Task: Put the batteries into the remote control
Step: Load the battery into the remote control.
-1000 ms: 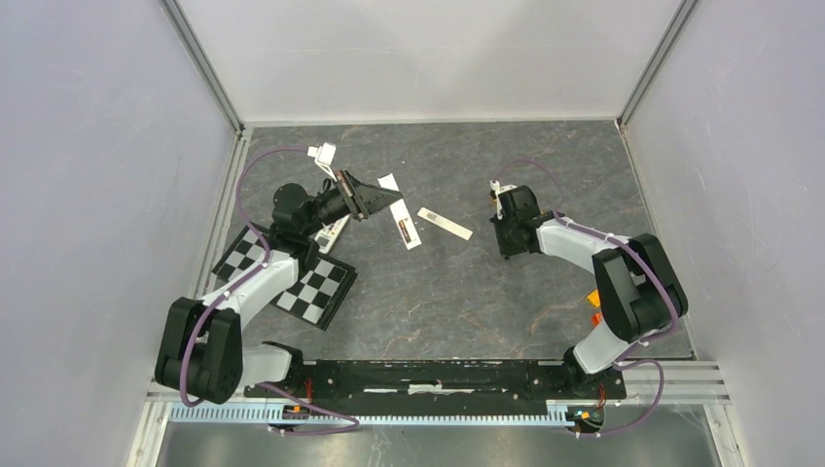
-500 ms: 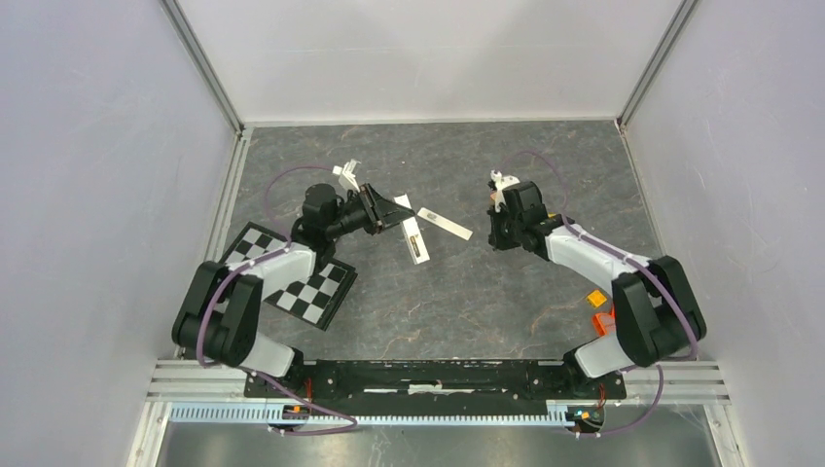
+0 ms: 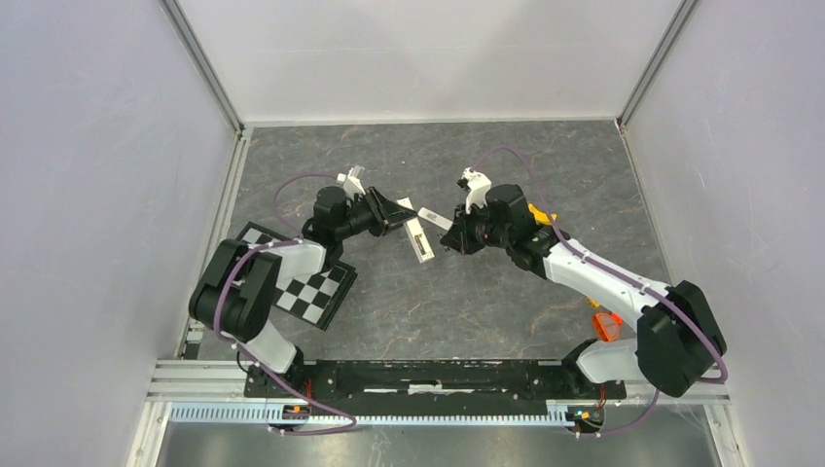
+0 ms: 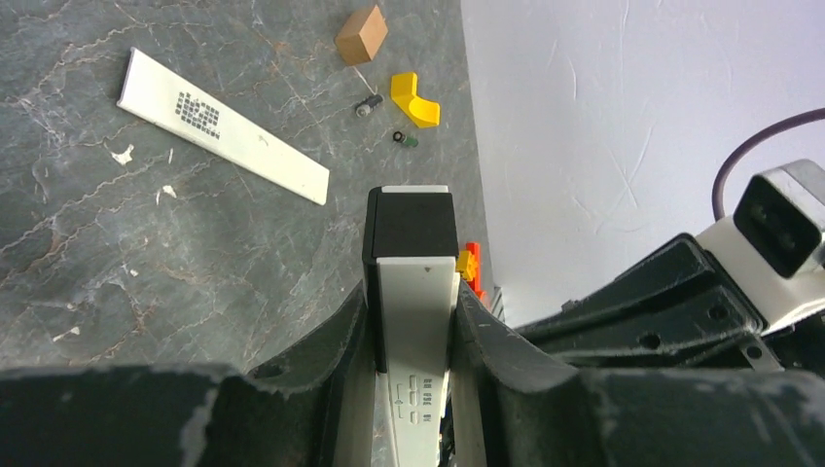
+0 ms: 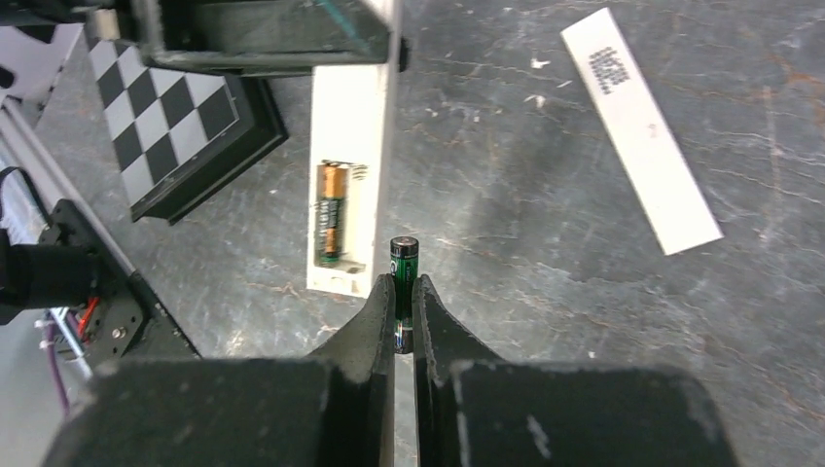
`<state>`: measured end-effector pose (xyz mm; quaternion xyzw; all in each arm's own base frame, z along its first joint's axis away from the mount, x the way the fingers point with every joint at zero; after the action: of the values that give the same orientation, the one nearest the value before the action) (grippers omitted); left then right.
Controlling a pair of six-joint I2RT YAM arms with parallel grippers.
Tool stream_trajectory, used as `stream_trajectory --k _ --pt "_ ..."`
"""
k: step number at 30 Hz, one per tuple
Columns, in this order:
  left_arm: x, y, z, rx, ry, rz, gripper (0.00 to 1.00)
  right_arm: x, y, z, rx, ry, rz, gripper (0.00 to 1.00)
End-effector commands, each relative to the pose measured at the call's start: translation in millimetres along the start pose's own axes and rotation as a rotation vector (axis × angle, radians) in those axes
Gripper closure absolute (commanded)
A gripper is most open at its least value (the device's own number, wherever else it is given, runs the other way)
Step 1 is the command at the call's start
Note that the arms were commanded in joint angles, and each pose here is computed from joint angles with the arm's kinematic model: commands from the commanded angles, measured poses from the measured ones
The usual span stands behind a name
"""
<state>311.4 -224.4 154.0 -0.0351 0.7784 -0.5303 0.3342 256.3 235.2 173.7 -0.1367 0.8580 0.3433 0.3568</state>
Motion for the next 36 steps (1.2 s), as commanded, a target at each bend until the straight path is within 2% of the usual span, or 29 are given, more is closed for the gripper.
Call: stream_trajectory --k 1,24,36 --pt "-9 -15 4 0.088 -0.054 -0.008 0.82 -19 26 0 -0.084 -0.027 -0.013 0.95" --pt "-5 -22 7 0.175 -0.047 -0.068 0.82 -17 33 16 -0.081 0.002 -0.048 0.89" --pt "-5 -24 7 0.187 -0.053 -0.076 0.82 -17 31 17 -0.049 0.015 -0.043 0.71"
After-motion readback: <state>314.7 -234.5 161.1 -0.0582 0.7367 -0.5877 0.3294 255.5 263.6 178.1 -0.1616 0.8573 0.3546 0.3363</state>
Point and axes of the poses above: each gripper's point midway between its finger pads, its own z axis out along the fingers, its own y axis along the line the jaws close on, x = y × z, the point moved 5 cm from there along -z, back along the fingers, and after that the axes turned 8 degrees about z, right-handed, at the moved point
